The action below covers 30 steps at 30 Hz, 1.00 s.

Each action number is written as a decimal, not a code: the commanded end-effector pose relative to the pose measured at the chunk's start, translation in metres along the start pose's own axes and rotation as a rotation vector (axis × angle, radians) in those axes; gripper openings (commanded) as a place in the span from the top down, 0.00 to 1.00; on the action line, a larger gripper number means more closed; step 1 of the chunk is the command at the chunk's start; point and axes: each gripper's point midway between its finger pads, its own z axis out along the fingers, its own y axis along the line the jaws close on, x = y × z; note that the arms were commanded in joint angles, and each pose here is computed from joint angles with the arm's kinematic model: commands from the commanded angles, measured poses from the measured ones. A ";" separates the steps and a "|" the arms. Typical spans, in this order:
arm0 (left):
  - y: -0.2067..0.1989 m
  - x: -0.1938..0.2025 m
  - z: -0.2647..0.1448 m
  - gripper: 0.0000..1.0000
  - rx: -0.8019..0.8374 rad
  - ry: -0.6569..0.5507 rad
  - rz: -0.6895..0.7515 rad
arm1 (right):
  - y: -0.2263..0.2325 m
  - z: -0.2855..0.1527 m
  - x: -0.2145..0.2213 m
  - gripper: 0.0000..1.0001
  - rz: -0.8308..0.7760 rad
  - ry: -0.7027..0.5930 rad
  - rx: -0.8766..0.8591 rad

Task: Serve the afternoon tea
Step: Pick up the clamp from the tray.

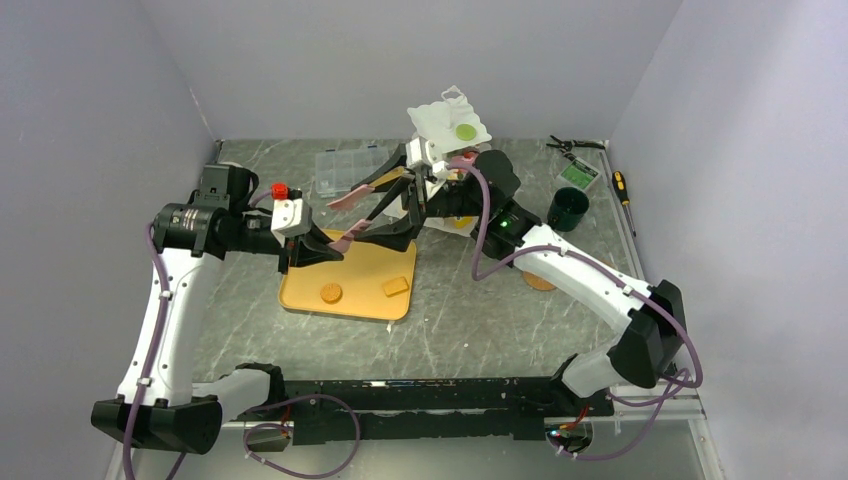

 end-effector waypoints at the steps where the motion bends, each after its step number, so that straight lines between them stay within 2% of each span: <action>1: 0.000 -0.011 -0.002 0.97 -0.006 -0.021 0.051 | 0.005 0.003 -0.016 0.17 -0.057 -0.022 -0.036; 8: 0.004 -0.006 -0.001 0.97 -0.022 -0.011 0.056 | 0.007 0.007 -0.019 0.14 -0.061 -0.066 -0.030; 15: 0.003 -0.002 -0.001 0.97 -0.017 0.001 0.052 | 0.009 0.010 -0.025 0.18 -0.063 -0.119 -0.038; 30: 0.007 -0.001 -0.002 0.96 -0.032 0.015 0.071 | 0.011 0.002 -0.021 0.38 -0.097 -0.059 -0.025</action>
